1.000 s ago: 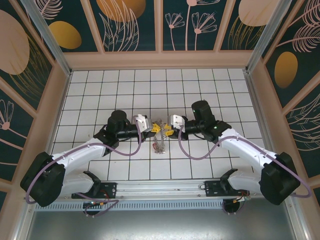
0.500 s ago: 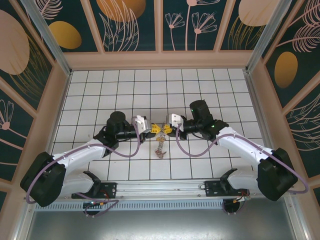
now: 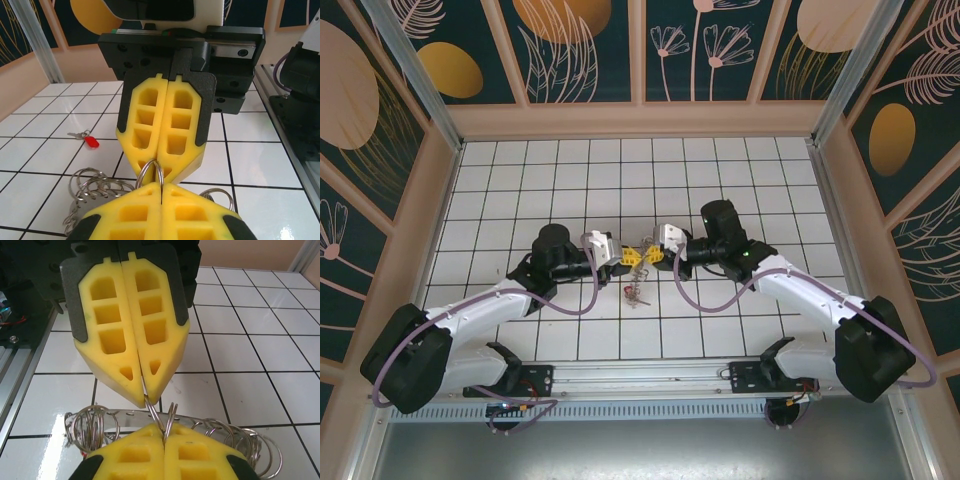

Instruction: Put the keys on the keyring

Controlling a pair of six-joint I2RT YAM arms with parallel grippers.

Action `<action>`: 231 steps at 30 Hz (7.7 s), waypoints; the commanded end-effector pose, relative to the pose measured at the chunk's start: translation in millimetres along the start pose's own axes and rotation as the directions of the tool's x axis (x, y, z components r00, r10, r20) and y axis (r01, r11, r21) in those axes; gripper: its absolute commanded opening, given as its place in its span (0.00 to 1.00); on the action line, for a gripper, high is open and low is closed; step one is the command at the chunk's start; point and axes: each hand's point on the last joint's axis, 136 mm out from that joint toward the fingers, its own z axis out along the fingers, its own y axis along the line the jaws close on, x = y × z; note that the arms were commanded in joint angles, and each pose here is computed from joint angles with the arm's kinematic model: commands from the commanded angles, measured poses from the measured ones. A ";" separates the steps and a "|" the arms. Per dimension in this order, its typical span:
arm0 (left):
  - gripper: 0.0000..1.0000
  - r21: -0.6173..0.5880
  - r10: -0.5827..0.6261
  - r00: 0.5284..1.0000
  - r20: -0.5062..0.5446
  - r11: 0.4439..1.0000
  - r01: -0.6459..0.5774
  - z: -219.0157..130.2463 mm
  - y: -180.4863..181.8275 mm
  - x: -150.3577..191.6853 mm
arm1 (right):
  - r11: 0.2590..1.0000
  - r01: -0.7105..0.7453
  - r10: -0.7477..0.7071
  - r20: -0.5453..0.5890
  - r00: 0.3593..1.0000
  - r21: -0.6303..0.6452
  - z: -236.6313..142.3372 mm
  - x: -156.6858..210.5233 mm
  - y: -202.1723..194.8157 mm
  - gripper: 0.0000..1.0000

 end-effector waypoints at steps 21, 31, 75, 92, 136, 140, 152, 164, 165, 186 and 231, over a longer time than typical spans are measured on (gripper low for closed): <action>0.02 -0.005 0.001 0.976 -0.216 1.000 -0.002 11.7 18.9 14.8 | 1.000 0.005 -0.002 -0.141 0.990 0.019 21.7 -24.4 -2.7 0.00; 0.00 0.121 0.023 1.000 0.012 0.992 -0.024 0.2 -13.7 -30.1 | 0.999 -0.003 0.004 -0.014 1.000 0.032 -8.8 -30.6 3.5 0.23; 0.00 0.170 -0.073 0.966 0.250 0.985 0.030 -1.6 -14.8 -74.0 | 0.997 0.070 -0.076 0.188 0.979 0.039 -36.1 -61.4 13.5 0.21; 0.10 0.120 -0.005 0.992 -0.129 0.993 0.021 12.8 0.9 -11.9 | 0.996 0.079 -0.076 -0.052 0.996 0.050 -27.5 -37.9 3.3 0.00; 0.00 0.187 -0.088 0.945 0.316 0.982 0.028 -5.8 -14.6 -100.2 | 0.999 0.038 -0.029 0.246 0.969 -0.030 -51.6 -77.2 13.2 0.17; 0.00 0.199 -0.088 0.944 0.319 0.980 0.024 -3.4 -15.9 -100.2 | 0.999 0.039 -0.032 0.264 0.964 -0.021 -51.4 -80.8 11.3 0.22; 0.00 0.191 -0.104 0.939 0.329 0.981 0.042 -0.5 -12.7 -98.7 | 0.999 0.033 -0.028 0.250 0.968 -0.016 -48.0 -76.6 8.2 0.00; 0.08 0.216 -0.013 0.997 -0.072 0.976 0.028 19.2 -9.1 -34.5 | 0.999 0.047 -0.047 -0.008 0.999 -0.006 -31.4 -48.3 5.0 0.00; 0.07 0.212 -0.011 0.996 -0.084 0.977 0.028 19.7 -8.0 -32.7 | 0.999 0.050 -0.050 -0.010 0.999 -0.003 -30.2 -49.6 4.8 0.00; 0.00 0.165 -0.090 0.945 0.316 0.985 0.038 -10.1 -17.7 -102.4 | 1.000 0.022 -0.024 0.178 0.984 0.016 -52.7 -67.0 10.2 0.23; 0.00 0.166 0.019 0.996 0.089 0.986 -0.034 8.9 -10.9 -66.7 | 0.999 0.034 -0.031 0.082 0.996 -0.035 -35.6 -64.2 6.9 0.10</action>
